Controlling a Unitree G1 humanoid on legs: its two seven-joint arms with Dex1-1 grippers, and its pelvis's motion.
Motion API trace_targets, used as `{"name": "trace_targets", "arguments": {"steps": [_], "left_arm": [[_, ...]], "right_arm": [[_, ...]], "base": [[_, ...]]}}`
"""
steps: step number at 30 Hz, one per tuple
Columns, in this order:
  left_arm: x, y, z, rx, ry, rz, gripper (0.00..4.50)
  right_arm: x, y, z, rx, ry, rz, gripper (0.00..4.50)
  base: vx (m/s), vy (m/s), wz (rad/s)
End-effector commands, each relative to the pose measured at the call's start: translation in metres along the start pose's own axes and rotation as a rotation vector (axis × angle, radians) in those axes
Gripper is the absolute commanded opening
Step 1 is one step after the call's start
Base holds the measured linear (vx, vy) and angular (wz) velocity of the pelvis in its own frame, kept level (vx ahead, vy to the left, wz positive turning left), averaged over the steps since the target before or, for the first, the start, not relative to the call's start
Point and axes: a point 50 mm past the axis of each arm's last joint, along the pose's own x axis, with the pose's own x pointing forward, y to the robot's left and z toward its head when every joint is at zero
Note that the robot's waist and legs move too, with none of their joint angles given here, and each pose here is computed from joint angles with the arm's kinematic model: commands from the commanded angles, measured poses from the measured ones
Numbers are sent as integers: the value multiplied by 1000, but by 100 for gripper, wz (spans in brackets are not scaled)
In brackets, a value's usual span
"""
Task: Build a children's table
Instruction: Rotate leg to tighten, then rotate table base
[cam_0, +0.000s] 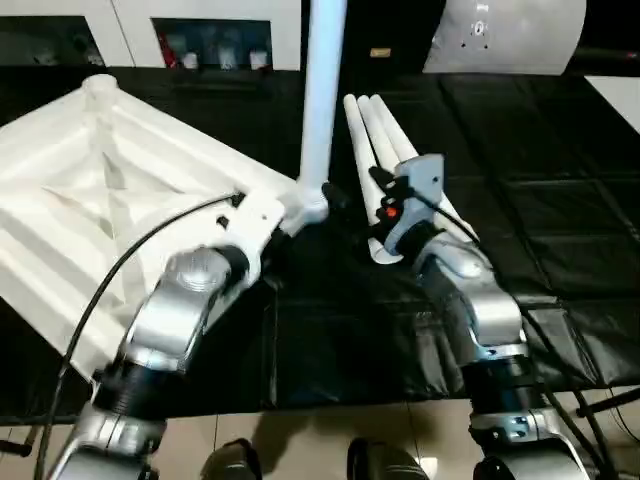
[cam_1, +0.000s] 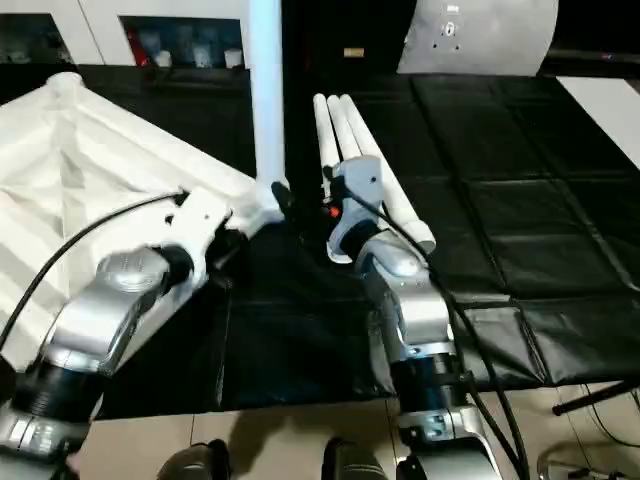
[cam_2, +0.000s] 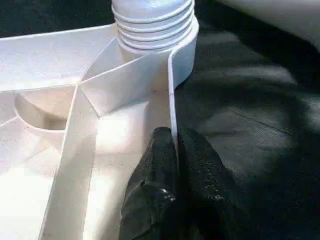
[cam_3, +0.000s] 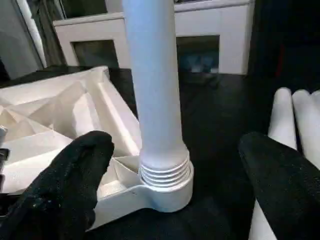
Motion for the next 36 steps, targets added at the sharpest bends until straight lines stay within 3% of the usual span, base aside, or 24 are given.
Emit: {"name": "trace_targets", "arguments": {"steps": [1,6,11,15,21,23,26,27,28,32,35,36], "left_arm": [[4,8,29,-25,-177,10,27],[9,12,42,-39,-250,20,78],[0,17,43,-46,-270,38,122],[-20,25,32,-16,-235,44,141],[-74,43,8,110,-75,39,141],[-96,47,1,131,13,2,114],[-105,50,-1,138,50,3,103],[-112,53,-2,151,80,10,69],[-115,55,-2,159,97,22,65],[-142,78,-9,261,281,152,36],[-147,82,-11,282,326,170,17],[-153,84,-14,281,378,177,9]], "right_arm": [[-5,2,-1,19,19,-1,448],[-13,3,-6,0,51,-25,450],[-18,5,-8,5,62,-30,450],[-19,7,-5,3,58,2,450],[-22,18,-9,-10,104,104,450],[-26,29,-17,-8,152,188,450],[-27,34,-21,-12,169,214,450],[-26,35,-24,-13,184,217,450],[-26,36,-25,-15,191,217,450],[-24,41,-36,-18,256,221,450],[-24,43,-39,-21,274,223,450],[-22,46,-46,-43,311,219,450]], "base": [[0,0,0],[0,0,0],[0,0,0],[0,0,0],[0,0,0],[0,0,0],[0,0,0],[0,0,0],[0,0,0],[0,0,0],[0,0,0],[0,0,0]]}}
